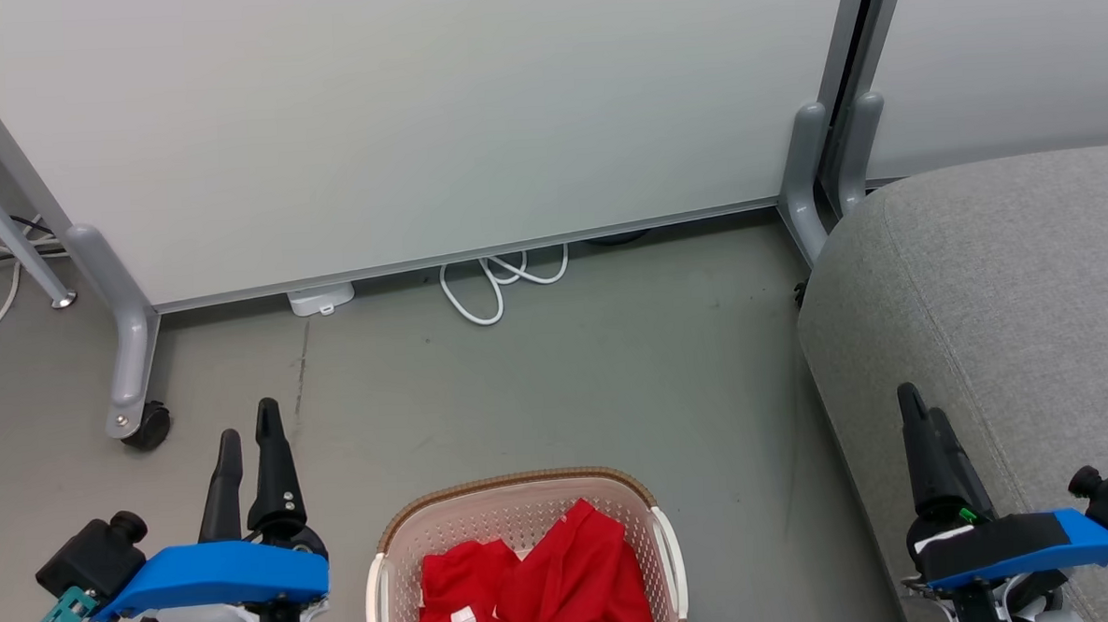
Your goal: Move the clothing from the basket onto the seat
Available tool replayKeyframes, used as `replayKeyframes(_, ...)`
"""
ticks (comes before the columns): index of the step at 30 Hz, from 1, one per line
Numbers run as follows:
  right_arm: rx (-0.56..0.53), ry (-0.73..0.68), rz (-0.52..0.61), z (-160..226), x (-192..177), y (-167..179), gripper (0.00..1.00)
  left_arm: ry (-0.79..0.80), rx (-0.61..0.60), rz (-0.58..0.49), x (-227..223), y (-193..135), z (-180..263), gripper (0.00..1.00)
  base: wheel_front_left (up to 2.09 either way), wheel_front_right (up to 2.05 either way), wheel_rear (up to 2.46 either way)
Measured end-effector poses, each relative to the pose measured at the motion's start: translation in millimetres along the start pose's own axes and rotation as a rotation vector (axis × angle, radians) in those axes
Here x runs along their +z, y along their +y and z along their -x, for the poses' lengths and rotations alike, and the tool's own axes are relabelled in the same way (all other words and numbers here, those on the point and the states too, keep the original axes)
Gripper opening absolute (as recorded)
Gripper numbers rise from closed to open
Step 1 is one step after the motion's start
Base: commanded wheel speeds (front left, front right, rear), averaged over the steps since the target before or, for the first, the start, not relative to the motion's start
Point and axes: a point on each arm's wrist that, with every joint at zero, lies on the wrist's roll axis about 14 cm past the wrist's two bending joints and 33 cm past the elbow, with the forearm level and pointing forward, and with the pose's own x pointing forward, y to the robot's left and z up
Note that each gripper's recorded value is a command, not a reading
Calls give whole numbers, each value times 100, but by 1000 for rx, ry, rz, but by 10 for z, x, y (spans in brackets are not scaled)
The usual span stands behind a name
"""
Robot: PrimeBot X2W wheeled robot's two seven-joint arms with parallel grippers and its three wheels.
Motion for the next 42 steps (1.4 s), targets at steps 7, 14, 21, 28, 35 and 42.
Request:
replayKeyframes(7,8,1,84,0,-23,8,100,3,-19,-109,-35,-61,-6,100,0,0,0)
replayKeyframes(14,14,9,165,0,-59,4,100,3,-40,-200,-68,-115,-8,100,0,0,0)
replayKeyframes(21,28,16,245,-1,-97,21,100,6,-64,-299,-109,-166,-8,100,0,0,0)
replayKeyframes(28,48,13,314,-15,-110,60,100,10,-81,-384,-153,-195,-1,100,0,0,0)
replayKeyframes(35,64,15,374,-20,-132,87,100,9,-104,-458,-186,-237,0,100,0,0,0)
replayKeyframes(42,78,14,428,-22,-151,104,100,-1,-129,-523,-195,-287,1,100,0,0,0)
